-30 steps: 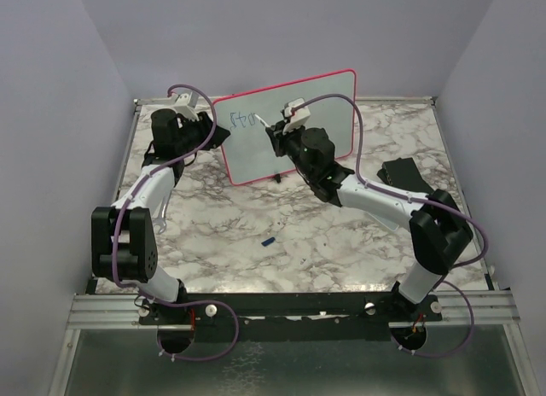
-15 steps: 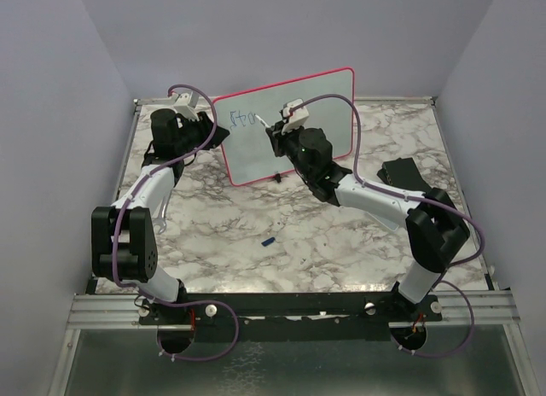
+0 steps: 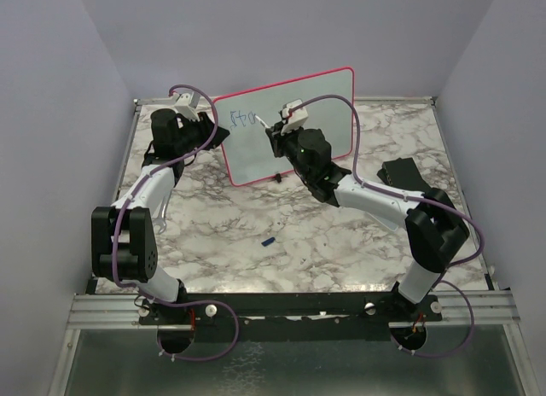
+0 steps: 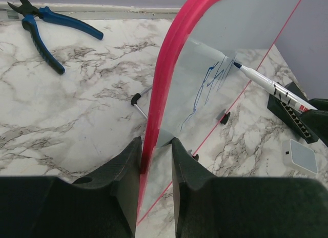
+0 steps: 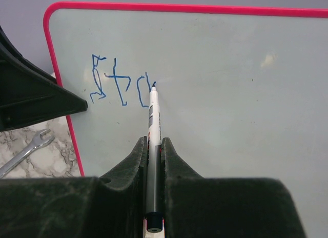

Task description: Write a sentence on the whiteboard

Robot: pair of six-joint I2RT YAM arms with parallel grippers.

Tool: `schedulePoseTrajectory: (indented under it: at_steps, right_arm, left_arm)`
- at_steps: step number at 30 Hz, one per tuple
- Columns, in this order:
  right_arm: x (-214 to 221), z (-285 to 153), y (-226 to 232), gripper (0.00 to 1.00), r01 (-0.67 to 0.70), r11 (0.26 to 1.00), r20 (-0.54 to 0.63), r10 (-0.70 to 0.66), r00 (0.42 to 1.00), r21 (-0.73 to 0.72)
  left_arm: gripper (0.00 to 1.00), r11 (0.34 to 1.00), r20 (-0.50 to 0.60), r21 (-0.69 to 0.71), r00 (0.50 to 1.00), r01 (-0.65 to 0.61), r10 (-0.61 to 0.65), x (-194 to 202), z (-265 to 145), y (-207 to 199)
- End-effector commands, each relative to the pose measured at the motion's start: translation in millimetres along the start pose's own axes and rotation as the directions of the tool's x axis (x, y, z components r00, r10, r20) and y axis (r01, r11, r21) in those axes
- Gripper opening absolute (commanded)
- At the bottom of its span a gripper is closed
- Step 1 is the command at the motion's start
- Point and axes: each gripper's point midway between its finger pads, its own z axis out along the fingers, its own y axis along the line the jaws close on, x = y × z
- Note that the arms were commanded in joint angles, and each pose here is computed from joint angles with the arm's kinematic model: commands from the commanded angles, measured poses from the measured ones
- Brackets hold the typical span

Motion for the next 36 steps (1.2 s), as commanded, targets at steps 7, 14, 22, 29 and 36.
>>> schedulePoseTrajectory:
  at_steps: [7, 14, 22, 29, 36]
  right_arm:
    - [25, -6, -6, 0.01, -0.003, 1.0, -0.052, 0.005, 0.999, 0.031]
    - [23, -6, -6, 0.01, -0.008, 0.999, -0.044, 0.009, 0.999, 0.036]
    - [2, -2, -7, 0.01, -0.007, 0.999, 0.013, 0.007, 1.0, 0.043]
    - [-12, 0, -9, 0.01, -0.005, 0.999, 0.053, 0.002, 0.999, 0.053]
    - [-19, 1, -10, 0.01, -0.012, 0.998, 0.07, 0.008, 0.997, 0.06]
  left_arm:
    - [0.18, 1.0, 0.0, 0.018, 1.0, -0.022, 0.022, -3, 3, -6]
    - [0.17, 1.0, -0.001, 0.016, 1.0, -0.027, 0.027, -3, 2, -6]
    - [0.15, 0.999, -0.006, 0.012, 0.999, -0.033, 0.033, -1, 2, -5]
    - [0.15, 0.999, -0.009, 0.011, 0.999, -0.037, 0.037, -1, 2, -5]
    - [0.15, 0.999, -0.012, 0.009, 0.999, -0.037, 0.037, 0, 3, -4]
